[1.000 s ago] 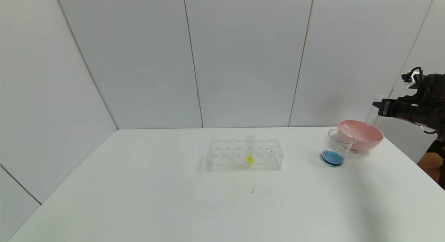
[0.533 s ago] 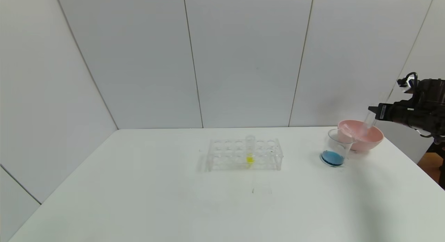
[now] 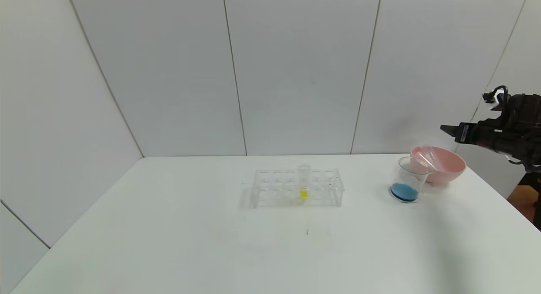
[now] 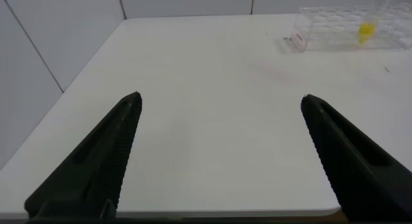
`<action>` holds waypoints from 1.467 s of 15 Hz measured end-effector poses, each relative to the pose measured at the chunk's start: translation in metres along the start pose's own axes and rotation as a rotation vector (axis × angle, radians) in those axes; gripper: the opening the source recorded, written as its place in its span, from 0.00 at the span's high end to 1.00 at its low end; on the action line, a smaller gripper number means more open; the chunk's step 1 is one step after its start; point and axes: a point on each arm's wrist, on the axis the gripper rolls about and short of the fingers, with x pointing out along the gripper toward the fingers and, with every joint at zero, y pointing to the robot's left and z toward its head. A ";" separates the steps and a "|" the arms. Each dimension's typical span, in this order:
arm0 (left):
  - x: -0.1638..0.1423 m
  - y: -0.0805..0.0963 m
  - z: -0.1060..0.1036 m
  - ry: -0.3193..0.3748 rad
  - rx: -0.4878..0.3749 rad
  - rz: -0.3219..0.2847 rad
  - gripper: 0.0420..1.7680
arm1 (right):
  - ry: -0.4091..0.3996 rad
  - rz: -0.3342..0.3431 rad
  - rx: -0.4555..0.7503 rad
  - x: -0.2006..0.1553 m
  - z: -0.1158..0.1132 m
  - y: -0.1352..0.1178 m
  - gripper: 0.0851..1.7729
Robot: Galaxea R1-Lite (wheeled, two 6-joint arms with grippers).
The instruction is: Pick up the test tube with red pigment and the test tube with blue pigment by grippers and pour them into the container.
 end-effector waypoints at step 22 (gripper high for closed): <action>0.000 0.000 0.000 0.000 0.000 0.000 0.00 | -0.347 0.076 -0.047 -0.208 0.039 0.113 0.05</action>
